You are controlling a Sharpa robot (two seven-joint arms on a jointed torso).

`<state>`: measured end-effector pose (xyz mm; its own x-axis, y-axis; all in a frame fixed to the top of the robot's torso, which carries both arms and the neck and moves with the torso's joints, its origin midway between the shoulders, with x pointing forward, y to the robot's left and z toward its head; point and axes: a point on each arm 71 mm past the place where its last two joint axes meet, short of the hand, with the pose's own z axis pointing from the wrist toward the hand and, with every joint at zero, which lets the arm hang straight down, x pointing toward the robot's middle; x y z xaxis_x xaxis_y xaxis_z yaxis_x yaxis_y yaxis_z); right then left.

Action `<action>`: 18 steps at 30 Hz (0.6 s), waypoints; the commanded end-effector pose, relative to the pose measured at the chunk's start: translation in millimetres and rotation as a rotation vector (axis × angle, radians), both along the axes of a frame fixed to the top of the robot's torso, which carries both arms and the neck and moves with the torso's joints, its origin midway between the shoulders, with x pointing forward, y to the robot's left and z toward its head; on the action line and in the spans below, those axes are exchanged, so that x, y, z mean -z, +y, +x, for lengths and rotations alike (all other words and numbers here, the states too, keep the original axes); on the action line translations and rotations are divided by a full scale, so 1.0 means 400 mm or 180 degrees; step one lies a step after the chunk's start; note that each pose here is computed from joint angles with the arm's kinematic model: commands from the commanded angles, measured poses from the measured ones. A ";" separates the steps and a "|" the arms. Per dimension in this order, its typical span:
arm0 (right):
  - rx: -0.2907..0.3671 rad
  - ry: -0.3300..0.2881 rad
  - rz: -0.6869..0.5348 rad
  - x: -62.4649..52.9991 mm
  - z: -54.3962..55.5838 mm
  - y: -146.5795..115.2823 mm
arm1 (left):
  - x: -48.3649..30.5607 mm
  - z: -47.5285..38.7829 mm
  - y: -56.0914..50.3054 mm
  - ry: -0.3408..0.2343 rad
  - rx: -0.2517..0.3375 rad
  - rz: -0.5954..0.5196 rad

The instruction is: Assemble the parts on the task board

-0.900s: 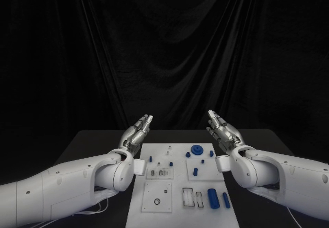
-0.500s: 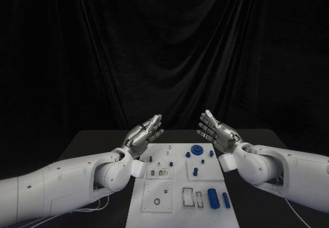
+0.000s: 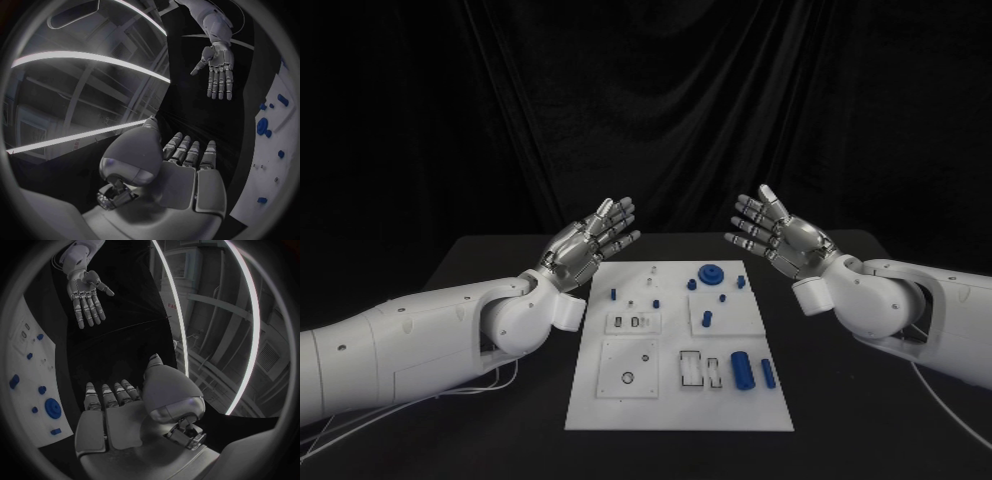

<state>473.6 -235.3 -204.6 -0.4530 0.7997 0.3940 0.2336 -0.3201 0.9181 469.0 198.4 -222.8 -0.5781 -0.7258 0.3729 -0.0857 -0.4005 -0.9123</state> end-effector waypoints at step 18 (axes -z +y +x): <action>-0.0155 -0.0591 -0.0632 -0.062 0.003 -0.030 | -0.038 -0.021 0.059 -0.0796 -0.0029 0.0047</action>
